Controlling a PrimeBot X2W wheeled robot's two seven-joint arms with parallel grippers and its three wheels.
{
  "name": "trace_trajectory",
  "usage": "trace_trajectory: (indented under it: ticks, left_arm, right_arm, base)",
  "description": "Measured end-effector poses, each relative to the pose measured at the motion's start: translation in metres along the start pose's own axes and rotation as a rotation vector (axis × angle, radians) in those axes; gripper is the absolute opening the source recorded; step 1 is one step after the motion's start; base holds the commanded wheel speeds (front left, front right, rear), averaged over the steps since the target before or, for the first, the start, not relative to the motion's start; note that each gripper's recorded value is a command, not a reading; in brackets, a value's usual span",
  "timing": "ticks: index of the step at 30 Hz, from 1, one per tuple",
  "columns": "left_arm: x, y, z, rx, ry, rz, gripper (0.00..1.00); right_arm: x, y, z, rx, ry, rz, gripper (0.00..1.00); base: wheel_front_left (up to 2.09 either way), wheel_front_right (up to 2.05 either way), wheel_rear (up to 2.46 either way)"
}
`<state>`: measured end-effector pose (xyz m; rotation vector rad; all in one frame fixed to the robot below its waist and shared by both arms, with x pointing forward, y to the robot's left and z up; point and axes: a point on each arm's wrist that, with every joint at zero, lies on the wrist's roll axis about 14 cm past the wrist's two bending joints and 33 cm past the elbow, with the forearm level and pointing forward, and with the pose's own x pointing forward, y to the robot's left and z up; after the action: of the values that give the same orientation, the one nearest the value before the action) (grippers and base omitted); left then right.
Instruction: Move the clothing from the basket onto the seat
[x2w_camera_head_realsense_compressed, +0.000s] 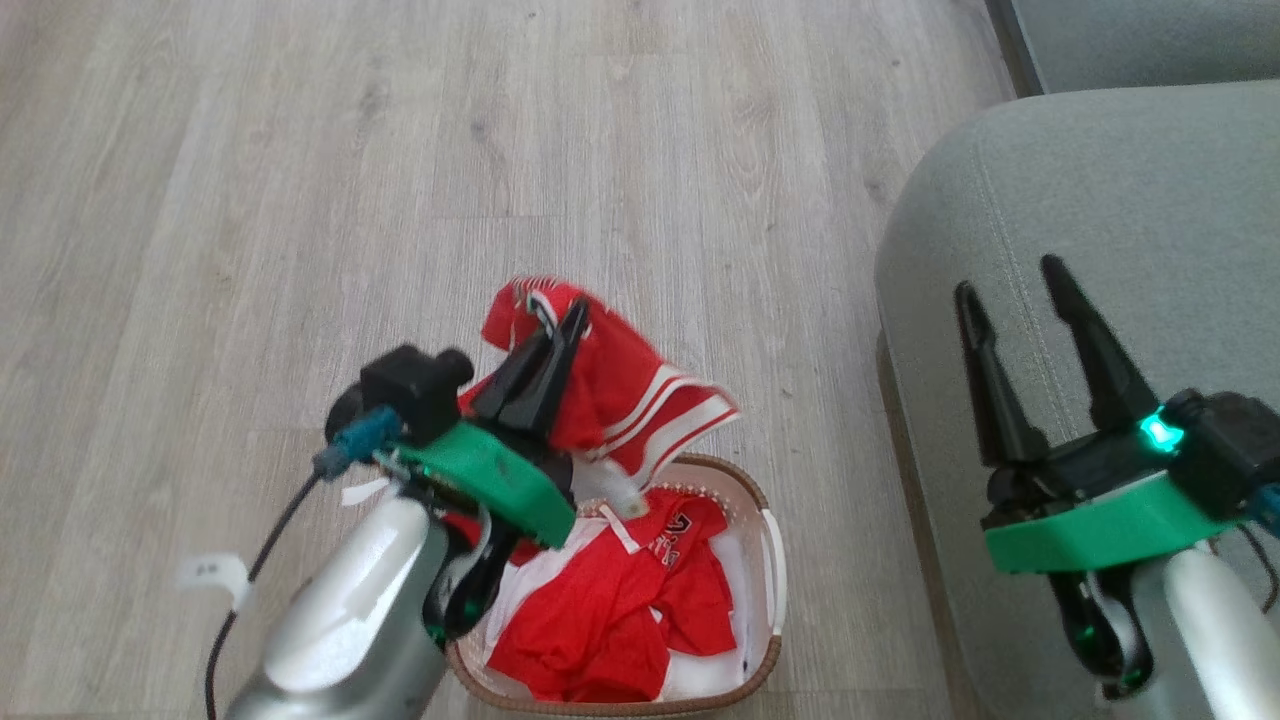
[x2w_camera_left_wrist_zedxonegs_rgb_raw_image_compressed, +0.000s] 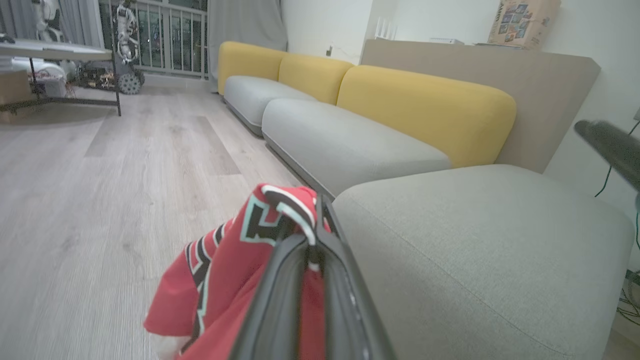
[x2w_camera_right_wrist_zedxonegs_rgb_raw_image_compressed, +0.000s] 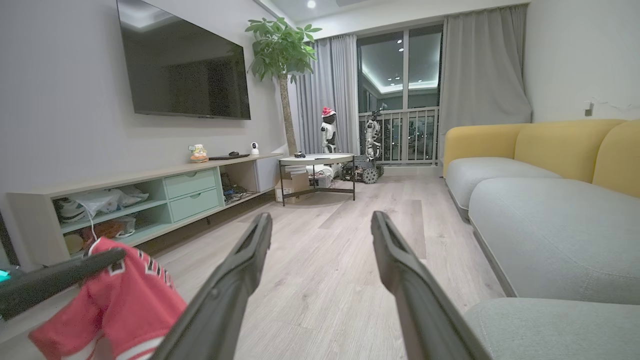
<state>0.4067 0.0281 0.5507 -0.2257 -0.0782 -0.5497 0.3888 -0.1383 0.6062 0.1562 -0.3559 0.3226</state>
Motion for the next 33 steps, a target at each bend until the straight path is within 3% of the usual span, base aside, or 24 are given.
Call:
trace_trajectory:
  ticks: [10, 20, 26, 33]
  left_arm:
    - [0.033, -0.025, 0.08, 0.106, -0.156, -0.106, 0.0]
    - [0.04, -0.032, 0.079, 0.106, -0.146, -0.126, 0.0]
    - [0.04, -0.033, 0.076, 0.105, -0.136, -0.126, 0.0]
    - [0.036, -0.035, 0.075, 0.106, -0.125, -0.126, 0.0]
  right_arm:
    - [-0.007, 0.018, -0.013, 0.024, 0.044, 0.043, 1.0]
    - [-0.014, 0.038, -0.014, 0.072, 0.058, 0.104, 1.0]
    - [-0.025, 0.086, -0.032, 0.121, 0.135, 0.269, 1.0]
    - [-0.017, 0.124, -0.053, 0.091, 0.197, 0.418, 1.0]
  base:
    - [0.0, 0.0, 0.0]
    - [0.0, 0.0, 0.0]
    - [0.0, 0.0, 0.0]
    - [0.0, 0.0, 0.0]
